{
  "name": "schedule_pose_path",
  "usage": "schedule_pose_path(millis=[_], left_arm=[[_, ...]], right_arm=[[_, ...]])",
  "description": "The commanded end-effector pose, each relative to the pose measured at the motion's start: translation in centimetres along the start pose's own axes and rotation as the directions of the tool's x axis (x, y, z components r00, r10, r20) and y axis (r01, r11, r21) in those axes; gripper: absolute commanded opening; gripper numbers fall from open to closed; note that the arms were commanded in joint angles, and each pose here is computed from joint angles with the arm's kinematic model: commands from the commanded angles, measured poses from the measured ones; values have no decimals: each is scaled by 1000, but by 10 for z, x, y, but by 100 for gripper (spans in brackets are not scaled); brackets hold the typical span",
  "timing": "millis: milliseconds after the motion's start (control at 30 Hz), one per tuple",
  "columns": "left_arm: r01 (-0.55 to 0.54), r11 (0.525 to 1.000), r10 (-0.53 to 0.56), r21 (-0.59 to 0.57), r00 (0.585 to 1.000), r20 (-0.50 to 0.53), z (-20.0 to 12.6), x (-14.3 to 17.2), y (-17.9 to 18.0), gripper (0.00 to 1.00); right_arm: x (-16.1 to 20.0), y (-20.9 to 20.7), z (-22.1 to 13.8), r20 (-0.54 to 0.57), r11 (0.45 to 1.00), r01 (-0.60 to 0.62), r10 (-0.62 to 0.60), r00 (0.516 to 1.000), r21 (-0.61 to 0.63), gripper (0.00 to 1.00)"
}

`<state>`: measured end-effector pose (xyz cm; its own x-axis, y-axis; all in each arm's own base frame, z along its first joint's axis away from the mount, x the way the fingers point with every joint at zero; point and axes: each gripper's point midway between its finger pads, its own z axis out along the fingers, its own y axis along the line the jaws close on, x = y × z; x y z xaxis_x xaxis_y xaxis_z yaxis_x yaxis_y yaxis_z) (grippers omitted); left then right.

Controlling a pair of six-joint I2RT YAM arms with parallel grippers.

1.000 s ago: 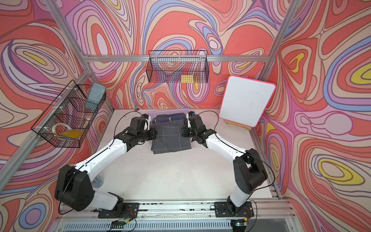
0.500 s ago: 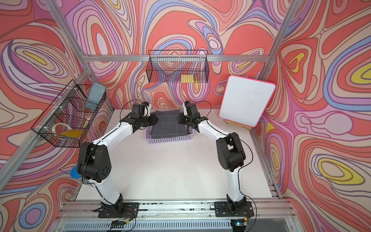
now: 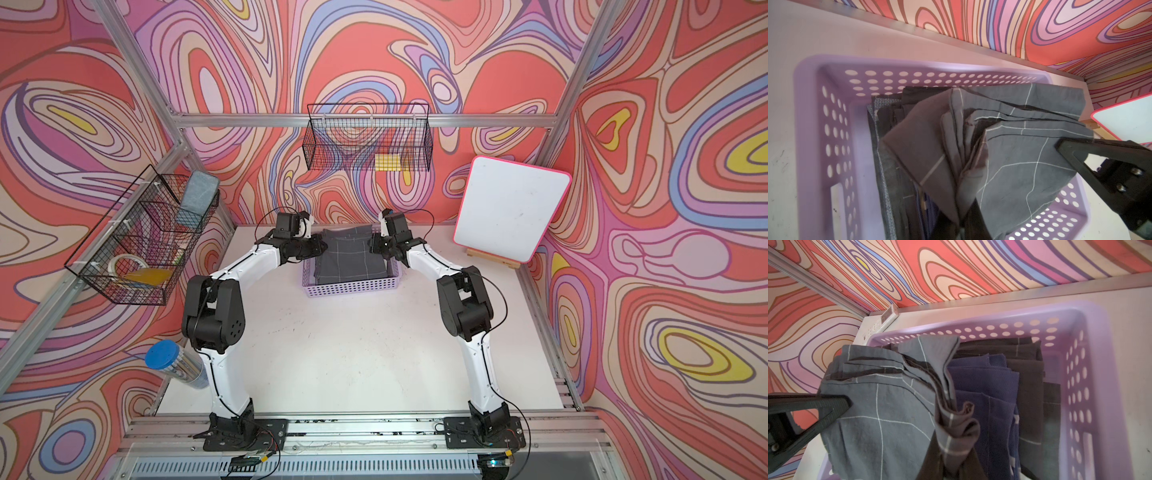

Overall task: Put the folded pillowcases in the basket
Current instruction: Place the pillowcase in the basket.

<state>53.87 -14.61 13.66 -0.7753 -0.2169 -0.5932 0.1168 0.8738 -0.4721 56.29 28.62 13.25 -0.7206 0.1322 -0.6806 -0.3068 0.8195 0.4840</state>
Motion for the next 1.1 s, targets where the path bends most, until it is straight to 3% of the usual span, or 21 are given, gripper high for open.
schedule_pose_path(millis=[0, 533, 667, 700, 733, 767, 867, 1067], left_arm=[[-24, 999, 23, 32, 1000, 19, 1, -13, -3, 0], [39, 999, -38, 4, 997, -62, 16, 5, 15, 0], [50, 999, -51, -20, 995, -80, 19, 10, 21, 0], [49, 999, -50, -18, 995, -84, 19, 10, 21, 4], [54, 998, -56, -20, 994, -89, 20, 11, 22, 18], [59, 998, -61, -23, 994, -95, 20, 11, 23, 40], [68, 997, -71, -37, 994, -87, 14, 9, 23, 68], [62, 996, -64, -63, 997, -33, -9, -5, 17, 87]], right_arm=[[-6, -3, 3, 12, 1000, -10, 10, 1000, -13, 0], [-1, -17, 9, -16, 998, -67, 67, 998, 8, 0], [0, -19, 12, -22, 997, -75, 76, 997, 17, 8], [-1, -19, 12, -21, 997, -77, 77, 997, 17, 13], [-1, -20, 12, -21, 997, -80, 81, 997, 21, 21], [-2, -20, 11, -17, 996, -80, 81, 997, 26, 28], [-6, -19, 6, -5, 996, -76, 76, 997, 36, 40], [-19, -12, -14, 33, 998, -55, 54, 998, 44, 49]])
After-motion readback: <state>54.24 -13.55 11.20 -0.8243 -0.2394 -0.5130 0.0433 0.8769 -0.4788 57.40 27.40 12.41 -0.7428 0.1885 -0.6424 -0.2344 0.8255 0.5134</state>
